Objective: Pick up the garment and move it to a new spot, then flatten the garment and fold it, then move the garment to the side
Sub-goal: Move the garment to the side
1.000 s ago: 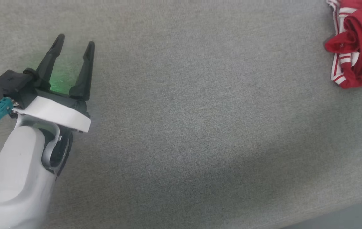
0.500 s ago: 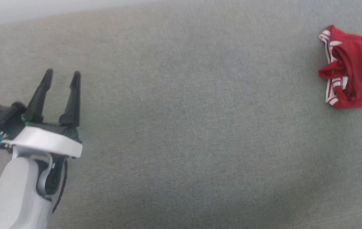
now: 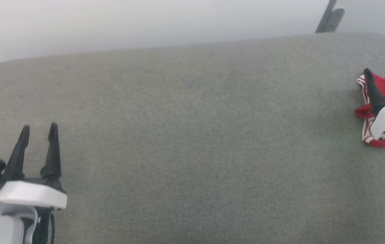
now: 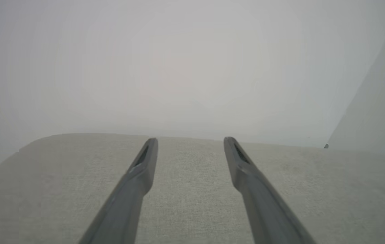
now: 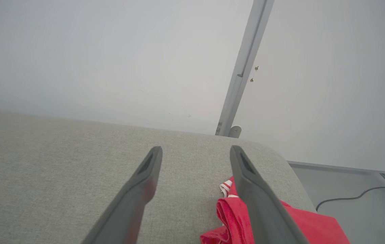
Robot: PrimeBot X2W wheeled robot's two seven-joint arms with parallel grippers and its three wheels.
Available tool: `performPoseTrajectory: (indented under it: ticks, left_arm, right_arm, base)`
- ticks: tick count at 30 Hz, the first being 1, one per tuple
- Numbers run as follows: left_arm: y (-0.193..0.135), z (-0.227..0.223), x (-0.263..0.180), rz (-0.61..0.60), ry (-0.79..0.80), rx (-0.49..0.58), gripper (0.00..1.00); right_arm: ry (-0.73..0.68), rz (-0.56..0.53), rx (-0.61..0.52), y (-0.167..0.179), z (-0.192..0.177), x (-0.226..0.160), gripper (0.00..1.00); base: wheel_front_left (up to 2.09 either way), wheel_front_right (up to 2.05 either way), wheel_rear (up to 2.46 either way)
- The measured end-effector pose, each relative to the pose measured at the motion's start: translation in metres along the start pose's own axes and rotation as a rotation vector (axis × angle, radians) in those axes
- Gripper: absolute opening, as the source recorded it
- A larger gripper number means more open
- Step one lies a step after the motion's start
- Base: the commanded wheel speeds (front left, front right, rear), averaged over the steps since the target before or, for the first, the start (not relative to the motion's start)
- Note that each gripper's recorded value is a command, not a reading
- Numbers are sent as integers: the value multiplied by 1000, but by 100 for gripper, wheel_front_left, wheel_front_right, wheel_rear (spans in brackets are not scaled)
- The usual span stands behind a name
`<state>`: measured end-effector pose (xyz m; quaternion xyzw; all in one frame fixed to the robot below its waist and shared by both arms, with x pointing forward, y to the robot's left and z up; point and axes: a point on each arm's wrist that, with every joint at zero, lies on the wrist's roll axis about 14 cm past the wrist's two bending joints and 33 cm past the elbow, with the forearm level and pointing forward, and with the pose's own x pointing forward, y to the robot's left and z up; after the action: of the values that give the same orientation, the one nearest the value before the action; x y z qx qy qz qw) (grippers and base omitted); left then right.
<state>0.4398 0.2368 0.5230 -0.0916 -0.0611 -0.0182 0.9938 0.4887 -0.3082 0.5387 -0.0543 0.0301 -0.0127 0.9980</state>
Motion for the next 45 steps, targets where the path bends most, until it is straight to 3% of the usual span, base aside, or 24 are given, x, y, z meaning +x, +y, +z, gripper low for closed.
performPoseTrajectory:
  ticks: [15, 28, 45]
  left_arm:
    - [39, 11, -63, 131, -4, 12, 100]
    - [40, 11, -69, 139, -3, 11, 100]
    - [33, 9, -67, 123, -1, 2, 100]
  right_arm:
    - [-70, 60, 79, 47, -12, -42, 100]
    - [-77, 15, 144, 51, -28, -76, 100]
    - [-65, 13, 160, 57, -29, -86, 100]
  base:
    - [0, 0, 0]
    - [0, 0, 0]
    - [0, 0, 0]
